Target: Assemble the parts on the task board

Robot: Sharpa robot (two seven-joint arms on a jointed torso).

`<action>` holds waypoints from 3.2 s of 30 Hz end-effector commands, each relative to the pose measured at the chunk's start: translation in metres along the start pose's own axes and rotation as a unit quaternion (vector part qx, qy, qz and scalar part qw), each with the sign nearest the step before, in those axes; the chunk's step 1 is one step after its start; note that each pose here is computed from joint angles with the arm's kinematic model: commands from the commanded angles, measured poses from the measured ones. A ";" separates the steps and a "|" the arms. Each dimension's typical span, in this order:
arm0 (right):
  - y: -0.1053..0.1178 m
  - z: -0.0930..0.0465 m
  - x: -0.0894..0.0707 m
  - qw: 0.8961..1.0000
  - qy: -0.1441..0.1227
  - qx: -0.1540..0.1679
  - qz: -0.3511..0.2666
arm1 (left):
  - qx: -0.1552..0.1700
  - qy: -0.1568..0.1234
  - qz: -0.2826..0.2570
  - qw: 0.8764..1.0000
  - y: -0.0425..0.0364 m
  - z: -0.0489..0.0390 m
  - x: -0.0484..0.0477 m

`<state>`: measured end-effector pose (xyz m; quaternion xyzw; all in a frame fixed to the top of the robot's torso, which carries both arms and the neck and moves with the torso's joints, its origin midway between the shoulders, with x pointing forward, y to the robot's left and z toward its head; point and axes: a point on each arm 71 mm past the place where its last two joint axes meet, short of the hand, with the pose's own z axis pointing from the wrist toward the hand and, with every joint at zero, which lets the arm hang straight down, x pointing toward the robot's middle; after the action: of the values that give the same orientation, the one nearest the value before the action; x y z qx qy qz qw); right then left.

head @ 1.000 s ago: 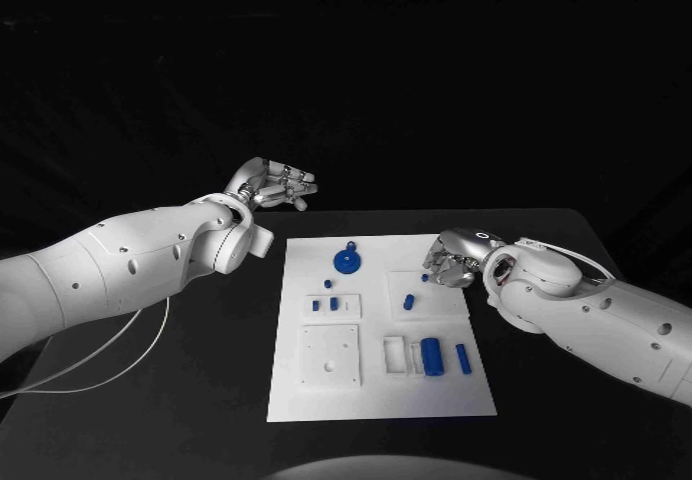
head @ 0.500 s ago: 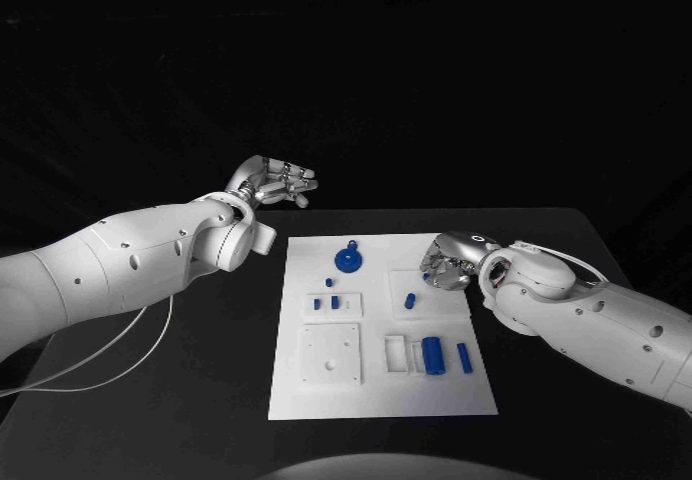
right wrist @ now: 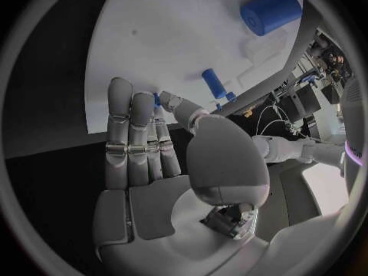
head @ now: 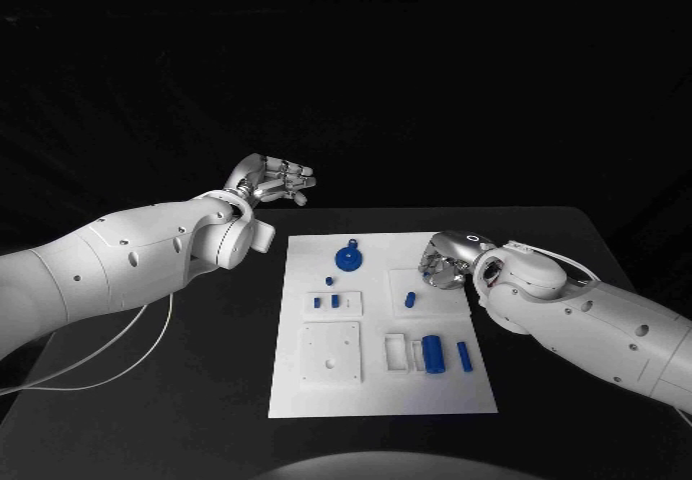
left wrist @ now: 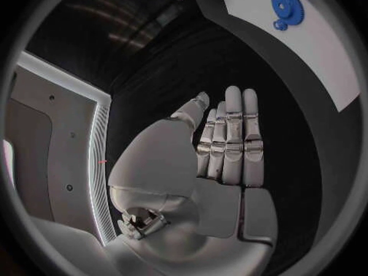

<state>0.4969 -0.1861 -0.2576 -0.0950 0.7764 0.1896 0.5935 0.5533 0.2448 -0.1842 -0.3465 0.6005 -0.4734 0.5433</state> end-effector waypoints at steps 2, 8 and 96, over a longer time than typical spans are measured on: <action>0.002 0.000 0.007 1.000 0.011 0.001 -0.019 | 0.004 0.001 -0.006 1.000 -0.0019 0.0006 0.0006; 0.005 0.000 0.011 0.999 0.013 0.001 -0.037 | 0.003 0.001 -0.006 1.000 -0.0017 0.0005 0.0006; 0.147 -0.033 0.059 0.985 -0.023 -0.169 0.025 | -0.006 0.010 -0.008 1.000 0.0053 0.0209 0.0198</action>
<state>0.3982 -0.0627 -0.2766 -0.1524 0.7164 0.3398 0.5901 0.5713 0.2275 -0.1949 -0.3527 0.6036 -0.4682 0.5404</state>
